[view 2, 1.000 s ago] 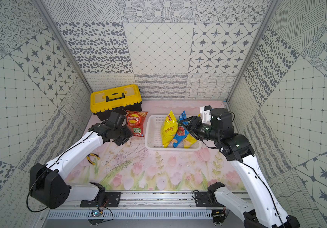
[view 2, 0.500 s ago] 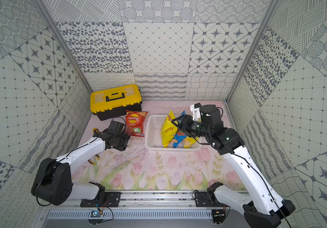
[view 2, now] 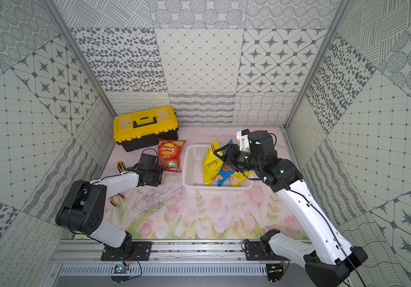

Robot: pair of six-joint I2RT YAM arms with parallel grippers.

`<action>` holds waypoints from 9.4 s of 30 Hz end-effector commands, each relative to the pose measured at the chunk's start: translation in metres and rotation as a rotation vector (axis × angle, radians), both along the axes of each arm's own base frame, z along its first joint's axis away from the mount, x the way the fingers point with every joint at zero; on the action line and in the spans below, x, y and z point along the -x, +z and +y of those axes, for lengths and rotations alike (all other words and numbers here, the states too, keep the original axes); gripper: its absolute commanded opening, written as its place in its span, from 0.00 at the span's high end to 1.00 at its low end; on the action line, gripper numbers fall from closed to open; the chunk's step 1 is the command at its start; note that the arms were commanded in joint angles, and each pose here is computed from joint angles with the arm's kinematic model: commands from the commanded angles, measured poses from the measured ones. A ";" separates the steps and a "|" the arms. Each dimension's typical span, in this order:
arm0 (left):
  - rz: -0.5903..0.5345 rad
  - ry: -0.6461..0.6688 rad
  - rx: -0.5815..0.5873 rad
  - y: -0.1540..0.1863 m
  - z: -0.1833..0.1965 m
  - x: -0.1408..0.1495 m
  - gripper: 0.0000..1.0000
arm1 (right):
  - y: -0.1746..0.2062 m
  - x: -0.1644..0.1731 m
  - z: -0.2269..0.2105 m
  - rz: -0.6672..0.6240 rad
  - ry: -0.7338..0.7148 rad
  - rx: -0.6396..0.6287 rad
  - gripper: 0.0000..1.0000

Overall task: Put the potato chips into the basket
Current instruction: Pick up the potato chip from the center of the board, then place the potato chip in the basket, then reset both arms

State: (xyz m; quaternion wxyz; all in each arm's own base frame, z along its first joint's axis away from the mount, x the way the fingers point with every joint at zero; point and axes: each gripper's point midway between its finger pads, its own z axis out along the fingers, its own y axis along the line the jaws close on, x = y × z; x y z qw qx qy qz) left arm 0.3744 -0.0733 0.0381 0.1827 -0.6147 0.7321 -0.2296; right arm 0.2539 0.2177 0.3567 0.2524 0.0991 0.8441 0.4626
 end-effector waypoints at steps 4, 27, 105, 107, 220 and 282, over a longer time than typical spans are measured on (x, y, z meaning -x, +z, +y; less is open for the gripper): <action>-0.149 0.038 0.040 0.020 -0.003 -0.040 0.59 | -0.003 -0.009 0.006 -0.025 0.022 -0.002 0.46; -0.130 0.096 0.068 -0.001 -0.001 -0.039 0.71 | -0.005 -0.027 0.006 -0.014 0.023 -0.038 0.46; -0.357 -0.790 -0.048 0.340 -0.057 0.075 1.00 | 0.013 -0.003 0.026 -0.055 0.131 -0.105 0.46; -0.382 -0.824 -0.025 0.350 -0.065 0.070 1.00 | 0.013 -0.003 0.025 -0.055 0.128 -0.105 0.46; -0.218 -1.098 0.268 0.173 -0.195 -0.039 1.00 | -0.002 0.018 -0.008 -0.048 0.010 -0.053 0.46; -0.395 -0.784 -1.026 0.158 0.045 0.078 0.00 | -0.094 -0.041 -0.226 -0.510 -0.611 1.022 0.03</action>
